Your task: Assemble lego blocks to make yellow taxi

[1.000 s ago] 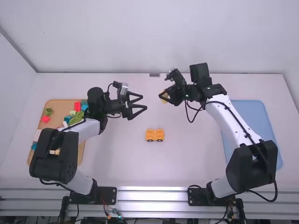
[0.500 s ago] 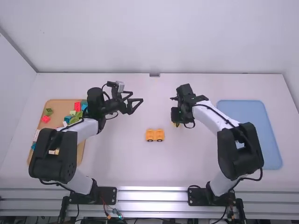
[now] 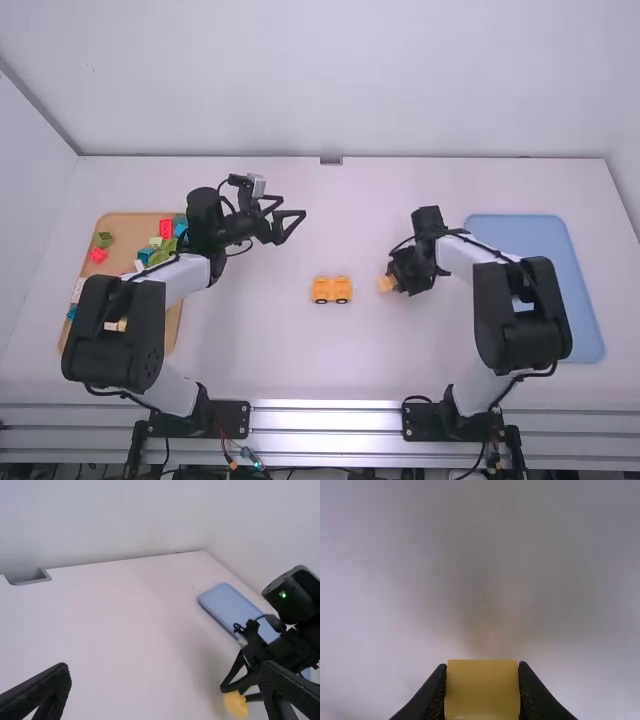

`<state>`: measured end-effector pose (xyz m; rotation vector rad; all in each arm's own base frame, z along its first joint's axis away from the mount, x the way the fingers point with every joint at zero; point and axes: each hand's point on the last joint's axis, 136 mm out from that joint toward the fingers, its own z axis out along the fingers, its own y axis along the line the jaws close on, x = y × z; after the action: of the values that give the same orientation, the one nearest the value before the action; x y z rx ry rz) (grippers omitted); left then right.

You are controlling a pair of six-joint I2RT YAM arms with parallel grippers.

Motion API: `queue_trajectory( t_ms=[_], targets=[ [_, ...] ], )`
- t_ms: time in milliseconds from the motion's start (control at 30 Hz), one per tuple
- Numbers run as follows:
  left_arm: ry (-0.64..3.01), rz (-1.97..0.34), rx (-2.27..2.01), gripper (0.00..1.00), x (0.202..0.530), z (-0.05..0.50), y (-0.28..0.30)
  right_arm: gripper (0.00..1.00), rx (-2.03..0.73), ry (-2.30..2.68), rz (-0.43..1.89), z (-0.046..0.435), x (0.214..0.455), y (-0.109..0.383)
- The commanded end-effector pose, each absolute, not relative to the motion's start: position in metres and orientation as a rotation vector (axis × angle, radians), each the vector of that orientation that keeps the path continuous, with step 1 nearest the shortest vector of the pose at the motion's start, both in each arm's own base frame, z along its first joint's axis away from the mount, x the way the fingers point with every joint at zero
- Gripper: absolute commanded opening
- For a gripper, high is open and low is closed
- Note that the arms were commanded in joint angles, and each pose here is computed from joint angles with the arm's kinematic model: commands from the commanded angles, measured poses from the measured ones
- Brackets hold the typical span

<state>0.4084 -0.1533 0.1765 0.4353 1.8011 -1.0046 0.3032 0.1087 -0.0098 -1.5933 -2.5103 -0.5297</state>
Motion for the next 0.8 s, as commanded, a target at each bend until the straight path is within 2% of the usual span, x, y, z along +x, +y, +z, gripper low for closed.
queue_trajectory(
  t_ms=[0,167,367,567,767],
  targets=[
    [1.777,-0.993,0.462,0.99,0.411,0.182,-0.154,0.00,-1.881,-2.251,-0.474,-0.012,0.298,0.111],
    [1.784,-0.996,0.459,0.99,0.411,0.181,-0.154,0.00,-2.081,-2.192,-0.310,-0.017,0.293,0.104],
    [1.794,-1.001,0.452,0.99,0.410,0.179,-0.154,0.00,-2.183,-2.216,-0.184,-0.006,0.295,0.107],
    [1.801,-1.004,0.449,0.99,0.410,0.178,-0.154,0.00,-2.201,-2.227,-0.207,-0.002,0.302,0.113],
    [1.802,-1.003,0.449,0.99,0.410,0.178,-0.154,0.00,-2.157,-2.202,-0.200,-0.019,0.302,0.117]
  ],
)
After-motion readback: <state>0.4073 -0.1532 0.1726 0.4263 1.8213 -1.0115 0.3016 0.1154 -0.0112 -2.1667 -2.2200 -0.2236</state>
